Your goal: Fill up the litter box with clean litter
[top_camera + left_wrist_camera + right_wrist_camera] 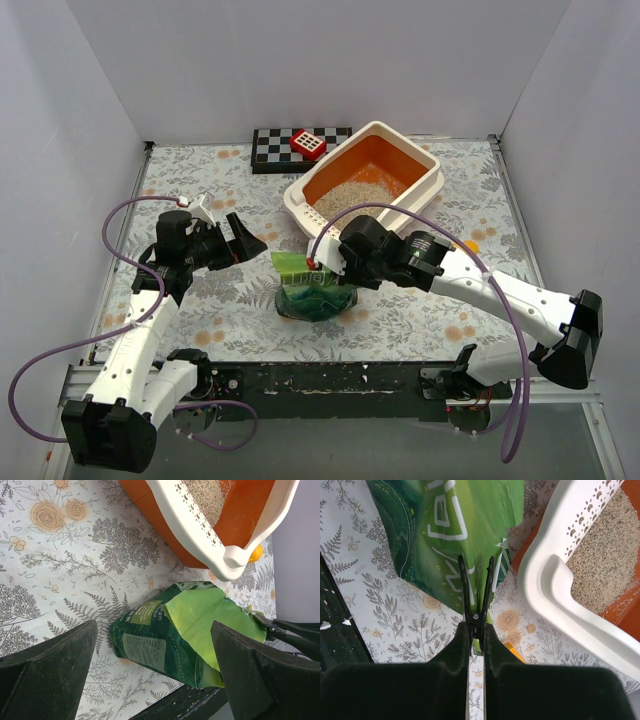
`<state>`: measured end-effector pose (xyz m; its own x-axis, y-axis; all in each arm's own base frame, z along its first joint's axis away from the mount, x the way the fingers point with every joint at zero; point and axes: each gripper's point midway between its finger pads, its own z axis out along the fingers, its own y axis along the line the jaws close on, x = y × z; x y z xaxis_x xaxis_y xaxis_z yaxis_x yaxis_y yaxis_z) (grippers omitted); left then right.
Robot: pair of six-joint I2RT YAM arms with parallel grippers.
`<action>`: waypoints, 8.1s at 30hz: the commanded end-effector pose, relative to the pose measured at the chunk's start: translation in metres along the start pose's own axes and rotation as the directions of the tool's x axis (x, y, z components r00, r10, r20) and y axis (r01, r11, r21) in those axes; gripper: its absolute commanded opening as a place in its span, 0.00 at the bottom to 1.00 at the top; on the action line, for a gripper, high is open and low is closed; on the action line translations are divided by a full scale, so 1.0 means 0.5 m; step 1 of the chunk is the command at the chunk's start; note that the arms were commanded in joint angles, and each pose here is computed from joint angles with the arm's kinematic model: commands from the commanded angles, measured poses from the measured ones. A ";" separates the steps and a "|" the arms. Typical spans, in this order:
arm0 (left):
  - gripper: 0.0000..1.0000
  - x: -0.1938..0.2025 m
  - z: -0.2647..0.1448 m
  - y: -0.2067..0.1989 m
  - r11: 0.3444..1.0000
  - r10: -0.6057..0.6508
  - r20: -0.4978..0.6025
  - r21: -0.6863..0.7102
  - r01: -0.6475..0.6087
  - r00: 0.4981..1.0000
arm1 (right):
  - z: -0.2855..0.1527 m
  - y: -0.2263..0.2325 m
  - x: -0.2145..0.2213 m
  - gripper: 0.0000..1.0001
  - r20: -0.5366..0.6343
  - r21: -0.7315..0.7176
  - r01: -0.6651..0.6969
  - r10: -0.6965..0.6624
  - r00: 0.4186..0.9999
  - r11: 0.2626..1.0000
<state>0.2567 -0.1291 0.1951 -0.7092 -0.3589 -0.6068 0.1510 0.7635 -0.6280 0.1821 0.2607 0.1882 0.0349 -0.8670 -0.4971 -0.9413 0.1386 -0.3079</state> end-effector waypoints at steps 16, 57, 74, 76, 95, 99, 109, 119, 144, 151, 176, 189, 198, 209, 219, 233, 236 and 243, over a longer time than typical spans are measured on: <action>0.98 -0.002 0.001 -0.021 0.999 0.003 -0.011 0.050 -0.002 1.000 | -0.254 -0.181 0.105 0.01 0.290 0.412 -0.702 0.647 0.705 0.581; 0.98 0.082 0.065 -0.083 0.900 -0.181 -0.424 0.292 0.323 0.887 | 0.005 0.046 0.320 0.77 0.077 0.155 -0.985 0.993 0.088 0.075; 0.98 0.043 0.145 -0.122 0.865 -0.053 -0.555 0.389 0.316 0.830 | -0.007 0.059 0.324 0.77 0.082 0.135 -0.980 0.984 0.159 0.147; 0.98 0.044 0.146 -0.127 0.864 -0.035 -0.563 0.398 0.308 0.826 | -0.006 0.062 0.325 0.77 0.078 0.131 -0.979 0.982 0.169 0.158; 0.68 0.085 0.093 -0.171 0.828 0.045 -0.616 0.463 0.316 0.786 | 0.006 0.076 0.308 0.77 0.052 0.056 -0.977 0.977 0.207 0.204; 0.59 0.092 0.076 -0.179 0.820 0.060 -0.613 0.480 0.311 0.788 | 0.004 0.077 0.305 0.77 0.053 0.047 -0.976 0.975 0.214 0.211; 0.00 0.073 0.049 -0.205 0.809 0.141 -0.545 0.545 0.221 0.826 | -0.017 0.055 0.284 0.77 0.101 0.030 -0.972 0.967 0.234 0.232; 0.00 -0.052 -0.043 -0.319 0.657 0.342 0.027 0.708 -0.259 0.939 | -0.131 -0.093 0.153 0.76 0.347 -0.012 -0.900 0.846 0.404 0.435; 0.00 0.100 -0.165 -0.316 0.298 0.485 0.477 0.697 -0.652 0.733 | -0.150 -0.089 -0.135 0.78 0.459 -0.222 -0.095 0.190 0.868 0.970; 0.00 0.113 -0.166 -0.317 0.281 0.502 0.489 0.688 -0.669 0.713 | -0.127 -0.082 -0.147 0.79 0.451 -0.213 -0.008 0.105 0.886 0.977; 0.00 0.110 -0.173 -0.325 0.268 0.508 0.513 0.669 -0.693 0.692 | 0.023 0.014 -0.115 0.63 0.331 -0.409 -0.029 0.178 0.926 0.912; 0.00 0.024 -0.135 -0.326 0.336 0.570 0.577 0.486 -0.807 0.585 | 0.063 -0.215 -0.121 0.01 0.303 0.027 -0.824 0.781 0.547 0.566; 0.00 -0.028 -0.165 -0.347 0.328 0.607 0.620 0.375 -0.867 0.497 | 0.000 -0.207 -0.114 0.01 0.531 -0.050 -0.983 0.838 0.126 0.179; 0.00 0.015 -0.173 -0.336 0.339 0.598 0.569 0.457 -0.822 0.564 | -0.013 -0.180 -0.091 0.01 0.622 0.038 -0.990 0.772 0.130 0.136; 0.00 0.054 -0.154 -0.299 0.365 0.602 0.536 0.475 -0.801 0.592 | -0.102 -0.208 -0.123 0.23 0.580 0.170 -0.887 0.684 0.443 0.430; 0.00 0.067 -0.154 -0.292 0.360 0.596 0.541 0.480 -0.800 0.593 | -0.262 -0.131 -0.131 0.11 0.491 0.107 -0.622 0.502 0.711 0.776; 0.00 0.068 -0.154 -0.292 0.362 0.596 0.539 0.481 -0.798 0.595 | -0.244 -0.105 -0.150 0.01 0.446 0.035 -0.581 0.507 0.738 0.813; 0.00 0.064 -0.153 -0.291 0.370 0.594 0.541 0.473 -0.800 0.595 | -0.168 -0.044 -0.171 0.01 0.350 -0.119 -0.507 0.514 0.783 0.854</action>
<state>0.1633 -0.2109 0.2942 0.0011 -0.0284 -0.9996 0.9464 0.3229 -0.0082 0.1902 0.2759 0.3177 -0.3516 -0.3841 -0.8537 -0.7831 0.6204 0.0435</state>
